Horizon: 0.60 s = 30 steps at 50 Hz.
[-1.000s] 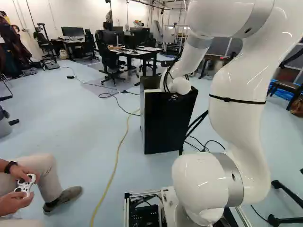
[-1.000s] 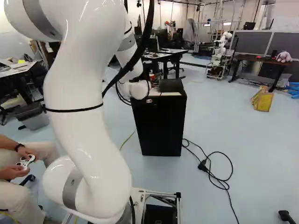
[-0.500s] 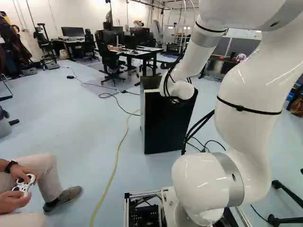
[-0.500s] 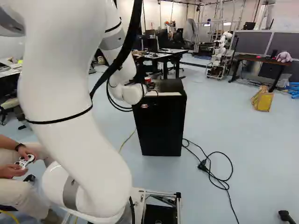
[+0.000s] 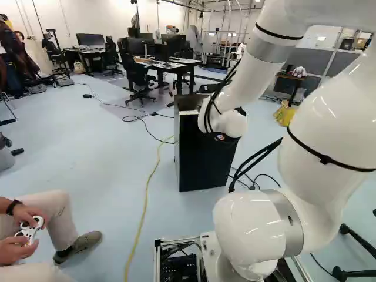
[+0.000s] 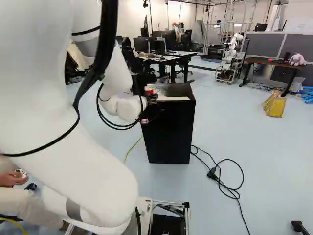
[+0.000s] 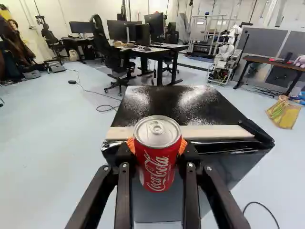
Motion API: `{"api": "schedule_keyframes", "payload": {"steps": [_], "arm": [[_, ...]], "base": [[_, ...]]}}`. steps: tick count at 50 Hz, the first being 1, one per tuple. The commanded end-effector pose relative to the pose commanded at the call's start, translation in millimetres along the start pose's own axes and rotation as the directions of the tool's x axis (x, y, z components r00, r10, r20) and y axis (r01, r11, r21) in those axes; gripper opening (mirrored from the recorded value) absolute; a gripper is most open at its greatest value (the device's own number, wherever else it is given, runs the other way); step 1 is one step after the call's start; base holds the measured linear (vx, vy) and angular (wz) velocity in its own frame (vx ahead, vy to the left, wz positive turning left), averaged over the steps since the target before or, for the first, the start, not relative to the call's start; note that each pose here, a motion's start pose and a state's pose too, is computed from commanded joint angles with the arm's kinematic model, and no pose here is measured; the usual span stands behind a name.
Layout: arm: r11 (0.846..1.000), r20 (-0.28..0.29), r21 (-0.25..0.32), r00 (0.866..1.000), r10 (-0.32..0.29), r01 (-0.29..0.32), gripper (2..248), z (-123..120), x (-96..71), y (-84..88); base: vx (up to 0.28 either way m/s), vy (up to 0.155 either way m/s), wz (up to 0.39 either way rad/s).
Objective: Grab a drink from the fridge
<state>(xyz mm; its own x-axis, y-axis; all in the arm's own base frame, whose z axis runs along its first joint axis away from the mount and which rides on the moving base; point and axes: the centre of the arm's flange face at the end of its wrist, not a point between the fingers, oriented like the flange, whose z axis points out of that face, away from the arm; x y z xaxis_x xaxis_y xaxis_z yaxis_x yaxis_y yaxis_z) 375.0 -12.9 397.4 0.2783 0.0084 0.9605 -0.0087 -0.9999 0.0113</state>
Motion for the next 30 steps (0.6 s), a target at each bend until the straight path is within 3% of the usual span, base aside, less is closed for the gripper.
{"api": "schedule_keyframes", "payload": {"steps": [30], "arm": [[1.000, 0.033, 0.008, 0.999, 0.006, -0.006, 98, -63, -38.2, -9.3]], "base": [[0.000, 0.000, 0.000]]}}
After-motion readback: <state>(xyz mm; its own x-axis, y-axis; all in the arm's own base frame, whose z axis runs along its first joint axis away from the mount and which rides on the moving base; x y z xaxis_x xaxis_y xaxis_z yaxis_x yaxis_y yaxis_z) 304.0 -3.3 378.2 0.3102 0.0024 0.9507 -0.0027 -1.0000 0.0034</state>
